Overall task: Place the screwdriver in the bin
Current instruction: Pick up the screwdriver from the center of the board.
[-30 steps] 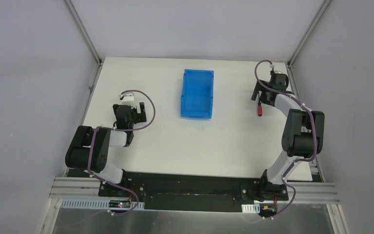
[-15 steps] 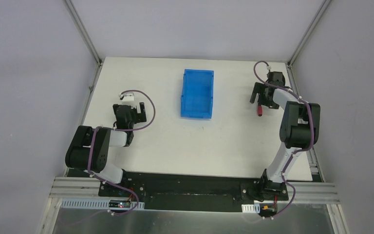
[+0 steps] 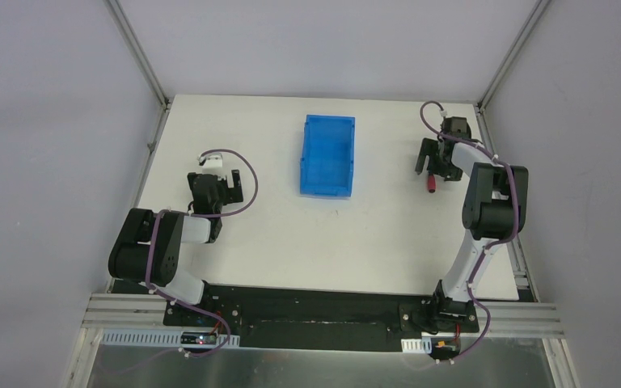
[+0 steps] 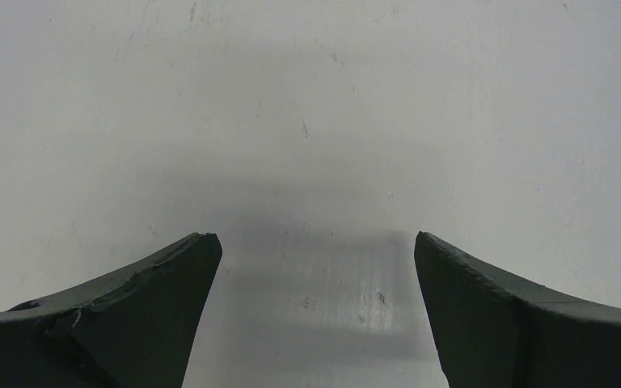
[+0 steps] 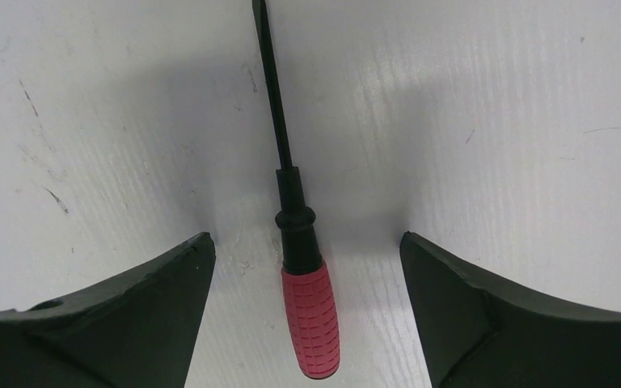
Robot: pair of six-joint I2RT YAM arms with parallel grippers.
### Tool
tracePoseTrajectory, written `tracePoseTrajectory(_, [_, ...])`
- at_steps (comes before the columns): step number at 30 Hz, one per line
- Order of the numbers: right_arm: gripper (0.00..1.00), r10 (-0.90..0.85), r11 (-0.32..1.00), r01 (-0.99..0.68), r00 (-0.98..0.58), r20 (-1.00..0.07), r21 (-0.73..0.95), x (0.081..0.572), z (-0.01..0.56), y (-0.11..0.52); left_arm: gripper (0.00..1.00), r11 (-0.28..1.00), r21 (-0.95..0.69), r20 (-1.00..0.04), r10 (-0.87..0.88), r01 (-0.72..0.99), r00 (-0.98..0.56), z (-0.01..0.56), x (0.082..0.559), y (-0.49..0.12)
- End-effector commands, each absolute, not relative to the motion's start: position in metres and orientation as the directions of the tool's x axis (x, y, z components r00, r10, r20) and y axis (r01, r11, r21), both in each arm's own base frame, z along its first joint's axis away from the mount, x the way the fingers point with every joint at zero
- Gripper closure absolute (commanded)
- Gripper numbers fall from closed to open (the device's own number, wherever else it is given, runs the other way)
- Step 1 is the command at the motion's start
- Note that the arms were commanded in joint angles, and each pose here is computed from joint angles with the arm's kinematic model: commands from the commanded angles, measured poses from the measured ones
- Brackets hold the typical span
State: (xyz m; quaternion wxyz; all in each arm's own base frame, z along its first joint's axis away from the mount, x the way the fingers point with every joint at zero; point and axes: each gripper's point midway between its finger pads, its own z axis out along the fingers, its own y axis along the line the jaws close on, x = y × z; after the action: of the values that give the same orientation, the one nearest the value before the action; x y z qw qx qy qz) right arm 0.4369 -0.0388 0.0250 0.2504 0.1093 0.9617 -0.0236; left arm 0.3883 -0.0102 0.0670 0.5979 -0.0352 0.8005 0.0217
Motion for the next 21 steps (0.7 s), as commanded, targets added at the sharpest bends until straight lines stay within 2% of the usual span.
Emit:
tracePoseTrajectory(1, [0.14,0.181,0.979,0.204,-0.86,-0.476,0.003,0.4407,0.0265,-0.0369,0.01,0.996,-0.023,-0.97,-0.044,-0.09,-0.239,0.0795,0.3918,-0.0071])
tracePoseTrajectory(9, [0.28,0.171,0.98,0.2,-0.87,-0.463,-0.013,0.4374,0.0237,-0.039,0.01,0.996,-0.023,-0.97,-0.044,-0.089,-0.238,0.0799,0.3919,-0.0072])
tracePoseTrajectory(12, [0.36,0.167,0.981,0.195,-0.872,-0.461,-0.014,0.4368,0.0242,-0.0389,0.01,0.996,-0.024,-0.971,-0.044,-0.089,-0.236,0.0802,0.3919,-0.0072])
tracePoseTrajectory(14, [0.45,0.166,0.981,0.192,-0.872,-0.46,-0.01,0.4366,0.0246,-0.038,0.01,0.996,-0.024,-0.97,-0.044,-0.089,-0.238,0.0798,0.3919,-0.0074])
tracePoseTrajectory(21, [0.83,0.155,0.985,0.174,-0.873,-0.463,0.002,0.438,0.027,-0.0352,0.01,0.996,-0.024,-0.97,-0.044,-0.088,-0.238,0.0798,0.3919,-0.0074])
